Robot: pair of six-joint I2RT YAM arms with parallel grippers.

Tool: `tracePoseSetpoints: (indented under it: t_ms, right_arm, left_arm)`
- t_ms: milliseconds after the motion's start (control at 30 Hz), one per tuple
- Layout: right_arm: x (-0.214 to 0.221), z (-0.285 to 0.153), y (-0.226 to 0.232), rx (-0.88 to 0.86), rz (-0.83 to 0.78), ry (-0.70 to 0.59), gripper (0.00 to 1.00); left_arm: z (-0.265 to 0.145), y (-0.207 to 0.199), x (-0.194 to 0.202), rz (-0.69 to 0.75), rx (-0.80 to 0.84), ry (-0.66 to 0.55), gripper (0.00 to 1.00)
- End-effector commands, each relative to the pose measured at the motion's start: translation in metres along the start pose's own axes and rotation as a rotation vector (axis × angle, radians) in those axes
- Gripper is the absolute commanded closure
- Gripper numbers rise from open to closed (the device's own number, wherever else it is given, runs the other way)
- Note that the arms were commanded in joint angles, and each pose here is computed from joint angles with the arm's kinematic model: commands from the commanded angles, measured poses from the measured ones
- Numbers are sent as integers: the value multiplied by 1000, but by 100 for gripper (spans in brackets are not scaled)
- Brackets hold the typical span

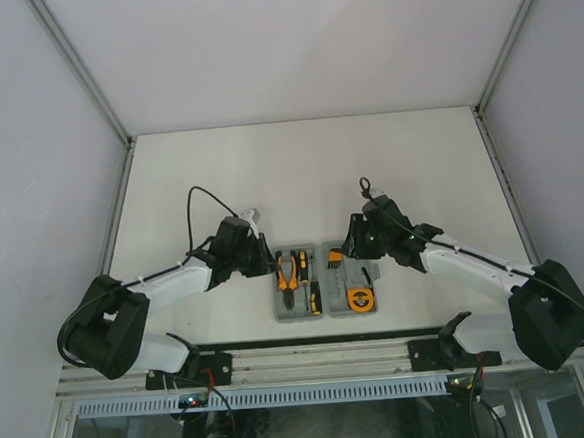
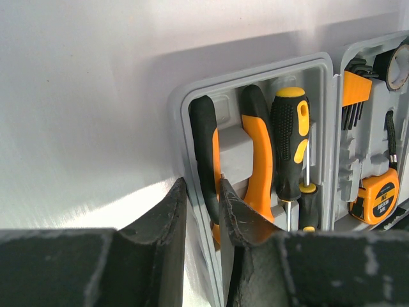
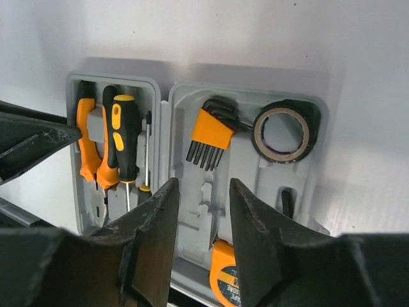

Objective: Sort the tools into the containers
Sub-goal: Place the engineering item in the storage box.

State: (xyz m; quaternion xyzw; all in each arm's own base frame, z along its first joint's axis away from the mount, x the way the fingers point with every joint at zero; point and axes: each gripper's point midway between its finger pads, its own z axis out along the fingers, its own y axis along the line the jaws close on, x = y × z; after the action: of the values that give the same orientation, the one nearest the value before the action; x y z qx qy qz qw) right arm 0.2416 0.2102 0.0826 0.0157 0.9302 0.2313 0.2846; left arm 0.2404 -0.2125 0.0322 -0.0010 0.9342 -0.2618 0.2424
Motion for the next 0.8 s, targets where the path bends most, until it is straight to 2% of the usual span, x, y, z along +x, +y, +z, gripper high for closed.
tracePoseSetpoints:
  t_ms: [0, 767]
  right_arm:
    - [-18, 9, 26, -67, 60, -11, 64]
    - [-14, 58, 10, 121, -53, 71, 68]
  left_arm:
    - [-3, 10, 4, 17, -48, 23, 82]
    - [-2, 9, 3, 12, -41, 24, 82]
